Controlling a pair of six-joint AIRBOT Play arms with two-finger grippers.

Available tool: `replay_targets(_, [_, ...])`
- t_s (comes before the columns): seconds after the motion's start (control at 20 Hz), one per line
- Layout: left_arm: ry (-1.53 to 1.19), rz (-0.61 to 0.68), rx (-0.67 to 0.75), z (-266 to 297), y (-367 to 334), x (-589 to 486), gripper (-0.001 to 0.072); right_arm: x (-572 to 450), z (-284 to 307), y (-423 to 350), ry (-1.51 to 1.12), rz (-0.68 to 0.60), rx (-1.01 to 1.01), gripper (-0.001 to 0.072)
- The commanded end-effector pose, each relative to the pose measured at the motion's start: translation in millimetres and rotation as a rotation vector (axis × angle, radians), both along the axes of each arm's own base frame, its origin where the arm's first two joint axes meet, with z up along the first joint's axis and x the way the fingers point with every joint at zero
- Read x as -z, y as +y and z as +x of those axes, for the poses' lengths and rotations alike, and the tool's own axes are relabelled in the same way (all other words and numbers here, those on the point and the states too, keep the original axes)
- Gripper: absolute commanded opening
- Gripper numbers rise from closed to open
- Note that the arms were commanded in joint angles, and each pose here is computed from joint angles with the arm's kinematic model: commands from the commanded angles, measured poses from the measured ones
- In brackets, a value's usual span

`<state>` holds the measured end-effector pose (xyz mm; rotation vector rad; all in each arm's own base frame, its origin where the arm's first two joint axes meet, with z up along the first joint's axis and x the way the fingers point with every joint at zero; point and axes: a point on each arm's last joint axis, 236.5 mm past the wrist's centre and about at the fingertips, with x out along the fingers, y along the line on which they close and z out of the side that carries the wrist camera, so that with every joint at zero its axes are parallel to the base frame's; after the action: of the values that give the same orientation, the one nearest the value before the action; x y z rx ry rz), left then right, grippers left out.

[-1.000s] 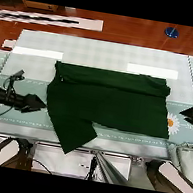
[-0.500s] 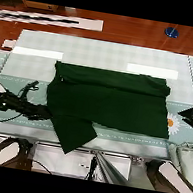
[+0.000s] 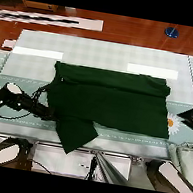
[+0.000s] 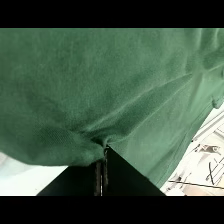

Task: Fold the shirts.

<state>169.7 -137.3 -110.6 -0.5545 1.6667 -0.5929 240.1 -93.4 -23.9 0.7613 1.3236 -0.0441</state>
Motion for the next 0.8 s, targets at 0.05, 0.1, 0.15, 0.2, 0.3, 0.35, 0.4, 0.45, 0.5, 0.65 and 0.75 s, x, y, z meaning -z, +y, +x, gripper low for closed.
replay_targets(0.05, [0.014, -0.022, 0.003, -2.6, -1.2, -2.6, 0.0028, 23.8, -51.8, -25.0, 0.246, -0.103, -0.006, 0.0493])
replay_targets(0.1, [0.012, -0.021, 0.002, -2.3, -1.1, -2.6, 0.0028, 26.1, -49.1, -19.4, 0.245, -0.066, -0.008, 0.0493])
replay_targets(0.15, [0.012, -0.021, 0.002, -2.3, -1.1, -2.6, 0.0028, 28.0, -43.2, -11.0, 0.229, -0.017, -0.018, 0.0495])
replay_targets(0.2, [0.012, -0.021, 0.002, -2.3, -1.1, -2.6, 0.0028, 30.9, -40.7, -6.3, 0.229, 0.017, -0.023, 0.0551])
replay_targets(0.3, [0.012, -0.021, 0.002, -2.3, -1.1, -2.6, 0.0028, 40.3, -43.0, -4.2, 0.262, 0.050, -0.027, 0.0574])
replay_targets(0.35, [0.012, -0.021, 0.002, -2.3, -1.2, -2.7, 0.0028, 44.5, -44.2, -2.6, 0.277, 0.068, -0.030, 0.0573])
replay_targets(0.4, [0.012, -0.021, 0.002, -2.3, -1.2, -2.7, 0.0028, 47.4, -45.3, -0.8, 0.289, 0.084, -0.032, 0.0574])
replay_targets(0.45, [0.012, -0.021, 0.002, -2.3, -1.2, -2.7, 0.0028, 50.0, -46.0, -0.1, 0.298, 0.094, -0.034, 0.0572])
replay_targets(0.5, [0.012, -0.022, 0.001, -2.2, -1.3, -2.7, 0.0028, 51.6, -46.3, 0.1, 0.302, 0.099, -0.034, 0.0572])
replay_targets(0.65, [0.012, -0.021, 0.001, -2.1, -1.1, -2.6, 0.0028, 58.2, -52.9, 6.9, 0.318, 0.117, -0.041, 0.0571])
replay_targets(0.75, [0.012, -0.021, 0.001, -2.1, -1.2, -2.7, 0.0028, 67.6, -60.1, 16.1, 0.334, 0.137, -0.034, 0.0570])
